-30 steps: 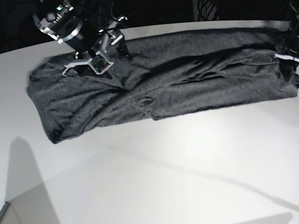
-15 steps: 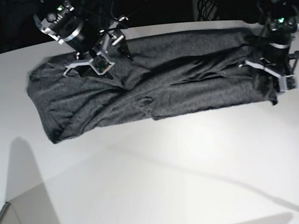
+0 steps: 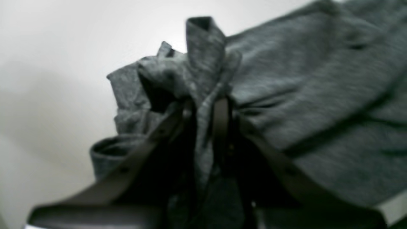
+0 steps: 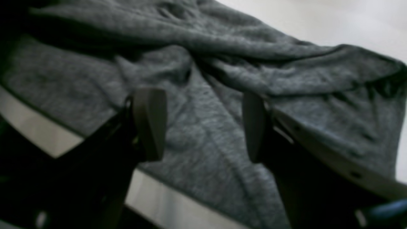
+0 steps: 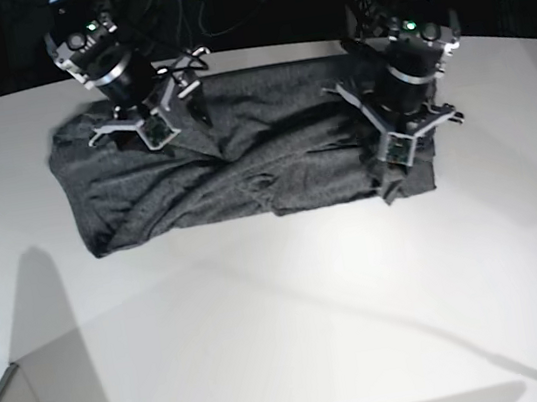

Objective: Layout the t-shirt on the table in an organized manner, then fold the t-shirt properly
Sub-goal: 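Fold the strip's end toward the right gripper with the left gripper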

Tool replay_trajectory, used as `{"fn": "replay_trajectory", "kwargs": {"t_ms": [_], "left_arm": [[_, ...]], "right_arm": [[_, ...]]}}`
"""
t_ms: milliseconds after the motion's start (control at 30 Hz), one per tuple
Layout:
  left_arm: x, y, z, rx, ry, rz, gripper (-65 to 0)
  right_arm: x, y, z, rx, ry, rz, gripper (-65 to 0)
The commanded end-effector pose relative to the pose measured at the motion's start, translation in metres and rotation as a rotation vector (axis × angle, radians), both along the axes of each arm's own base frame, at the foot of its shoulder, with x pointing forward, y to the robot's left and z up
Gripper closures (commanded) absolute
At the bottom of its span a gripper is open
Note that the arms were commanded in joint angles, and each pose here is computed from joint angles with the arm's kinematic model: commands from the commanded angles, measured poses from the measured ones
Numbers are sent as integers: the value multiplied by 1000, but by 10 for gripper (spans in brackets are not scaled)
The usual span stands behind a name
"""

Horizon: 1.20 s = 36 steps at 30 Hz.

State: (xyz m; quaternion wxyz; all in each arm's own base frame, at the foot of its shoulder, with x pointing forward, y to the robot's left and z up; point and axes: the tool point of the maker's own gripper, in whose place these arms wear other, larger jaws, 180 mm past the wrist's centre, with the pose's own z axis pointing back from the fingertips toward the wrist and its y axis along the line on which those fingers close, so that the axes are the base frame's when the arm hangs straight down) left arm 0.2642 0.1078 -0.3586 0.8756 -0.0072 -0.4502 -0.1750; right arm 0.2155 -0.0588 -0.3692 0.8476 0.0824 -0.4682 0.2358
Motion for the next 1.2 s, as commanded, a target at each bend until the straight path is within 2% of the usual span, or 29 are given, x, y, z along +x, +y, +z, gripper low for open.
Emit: {"fn": "replay_trajectory", "kwargs": {"t_ms": [0, 267, 367, 500, 667, 733, 1167], "left_arm": [[6, -8, 14, -16, -56, -17, 0], [4, -45, 20, -47, -64, -99, 0], [5, -59, 20, -30, -74, -100, 0], [6, -87, 27, -23, -100, -165, 0], [11, -90, 32, -22, -116, -166, 0], [13, -100, 35, -22, -125, -197, 0], [-4, -122, 2, -16, -39, -281, 0]], "right_arm": [[9, -2, 14, 21, -55, -12, -377], [15, -24, 15, -8, -68, -63, -377], [19, -25, 17, -10, -78, -66, -377], [20, -31, 18, -17, -80, -79, -377], [20, -30, 18, -17, -80, -78, -377], [20, -31, 18, -17, -80, -79, -377], [27, -61, 21, -58, -97, -150, -377]]}}
